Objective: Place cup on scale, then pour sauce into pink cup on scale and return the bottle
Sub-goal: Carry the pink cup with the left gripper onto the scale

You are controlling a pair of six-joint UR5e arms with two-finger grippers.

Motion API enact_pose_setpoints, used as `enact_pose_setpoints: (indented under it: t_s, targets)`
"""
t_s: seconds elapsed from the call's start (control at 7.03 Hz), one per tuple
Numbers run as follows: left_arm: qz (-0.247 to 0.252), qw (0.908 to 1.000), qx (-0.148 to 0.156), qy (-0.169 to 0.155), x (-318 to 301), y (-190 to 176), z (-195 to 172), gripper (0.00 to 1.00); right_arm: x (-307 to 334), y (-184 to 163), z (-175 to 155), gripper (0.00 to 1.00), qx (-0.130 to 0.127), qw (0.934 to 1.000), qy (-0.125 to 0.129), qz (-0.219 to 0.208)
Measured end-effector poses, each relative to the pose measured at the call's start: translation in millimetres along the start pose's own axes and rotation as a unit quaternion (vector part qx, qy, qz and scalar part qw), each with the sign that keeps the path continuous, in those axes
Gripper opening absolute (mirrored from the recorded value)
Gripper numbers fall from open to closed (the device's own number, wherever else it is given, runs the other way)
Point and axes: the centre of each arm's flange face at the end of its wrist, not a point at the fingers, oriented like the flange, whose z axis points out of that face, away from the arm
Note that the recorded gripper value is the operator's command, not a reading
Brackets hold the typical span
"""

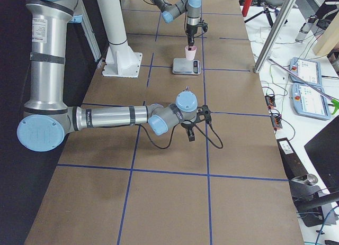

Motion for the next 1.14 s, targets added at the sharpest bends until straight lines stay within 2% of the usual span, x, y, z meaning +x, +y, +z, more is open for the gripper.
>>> enact_pose_setpoints:
  t_s: [0.28, 0.71, 1.0, 1.14]
  targets:
    - [0.003, 1.0000, -0.004, -0.005, 5, 9, 18, 0.00, -6, 2, 3, 1.00, -0.001, 1.0000, -0.006, -0.002]
    - [0.003, 0.9999, -0.008, -0.010, 3, 14, 26, 0.00, -11, 3, 3, 1.00, -0.003, 0.9999, -0.011, 0.003]
    - [0.002, 0.9999, -0.009, -0.012, 1, 15, 28, 0.32, -20, 3, 3, 1.00, -0.001, 0.9998, -0.015, 0.010]
    - [0.002, 0.9999, -0.009, -0.013, 0, 15, 28, 0.37, -27, 4, 4, 1.00, 0.002, 0.9997, -0.021, 0.010]
